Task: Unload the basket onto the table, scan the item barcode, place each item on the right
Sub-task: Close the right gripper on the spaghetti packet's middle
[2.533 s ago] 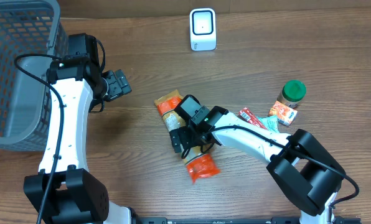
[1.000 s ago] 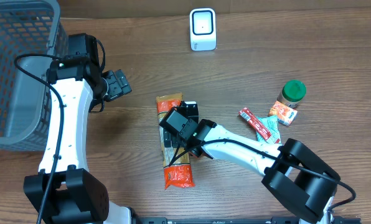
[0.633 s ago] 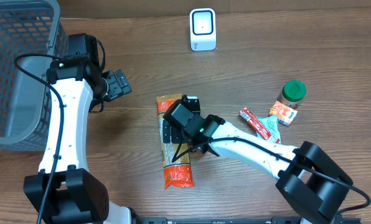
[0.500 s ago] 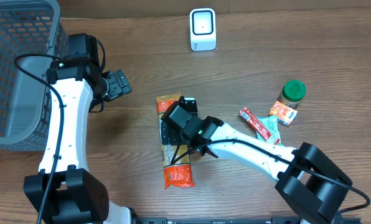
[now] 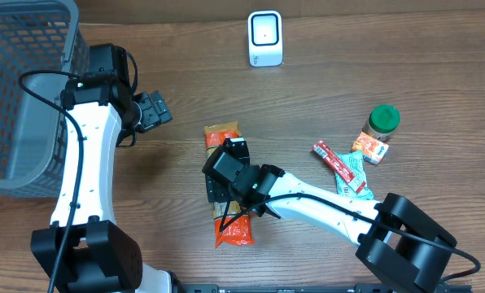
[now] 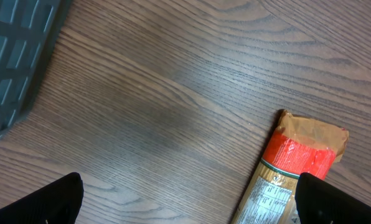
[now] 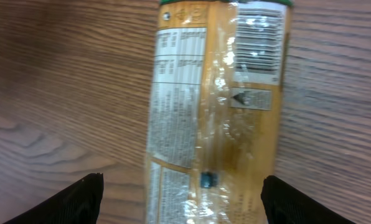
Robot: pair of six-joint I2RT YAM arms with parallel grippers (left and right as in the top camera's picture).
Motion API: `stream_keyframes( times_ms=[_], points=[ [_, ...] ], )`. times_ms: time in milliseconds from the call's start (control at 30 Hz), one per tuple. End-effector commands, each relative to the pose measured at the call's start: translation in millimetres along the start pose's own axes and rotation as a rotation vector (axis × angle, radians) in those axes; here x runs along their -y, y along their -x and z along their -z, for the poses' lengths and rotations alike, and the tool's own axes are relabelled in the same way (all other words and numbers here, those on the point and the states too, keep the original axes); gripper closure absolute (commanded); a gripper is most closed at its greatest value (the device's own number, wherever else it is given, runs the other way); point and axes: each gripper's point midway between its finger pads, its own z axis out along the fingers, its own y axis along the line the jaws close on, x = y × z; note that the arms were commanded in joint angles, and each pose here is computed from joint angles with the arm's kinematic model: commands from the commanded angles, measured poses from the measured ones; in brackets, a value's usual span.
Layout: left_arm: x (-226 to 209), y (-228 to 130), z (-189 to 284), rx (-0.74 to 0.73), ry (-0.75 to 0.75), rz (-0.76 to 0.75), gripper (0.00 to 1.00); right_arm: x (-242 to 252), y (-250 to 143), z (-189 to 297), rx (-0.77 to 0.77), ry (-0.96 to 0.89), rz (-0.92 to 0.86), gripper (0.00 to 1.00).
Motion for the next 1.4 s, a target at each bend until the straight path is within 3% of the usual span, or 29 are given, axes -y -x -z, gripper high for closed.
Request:
stream_keyframes(
  times_ms=[0, 333, 600, 900, 1100, 1200, 1367],
  points=[
    [0.8, 5.4, 9.0, 0.031, -0.003, -0.012, 0.0, 3.0, 7.6, 7.7, 0.04, -0.015, 0.01, 0.18],
    [0.8, 5.4, 9.0, 0.031, -0.003, -0.011, 0.0, 20.0, -12.6, -25.0, -0.026, -0.083, 0.02, 0.26],
    [0.8, 5.4, 9.0, 0.031, -0.003, -0.011, 0.0, 23.2, -22.3, -27.5, -0.073, -0.088, 0.046, 0.44],
    [0.9, 5.4, 9.0, 0.031, -0.004, -0.012, 0.0, 46.1, -9.1, -0.3, -0.161, -0.132, 0.301, 0.43],
    [0.8, 5.4, 9.0, 0.031, -0.003, -0.012, 0.0, 96.6, -14.6, 13.5, -0.314, -0.228, 0.581, 0.4],
    [0.8, 5.4, 9.0, 0.031, -0.003, -0.012, 0.0, 104.7, -10.4, 14.0, -0.324, -0.225, 0.561, 0.37],
    [0.8, 5.4, 9.0, 0.031, -0.003, -0.012, 0.0, 77.6, -10.7, 7.9, -0.316, -0.055, 0.522, 0.33]
  ],
)
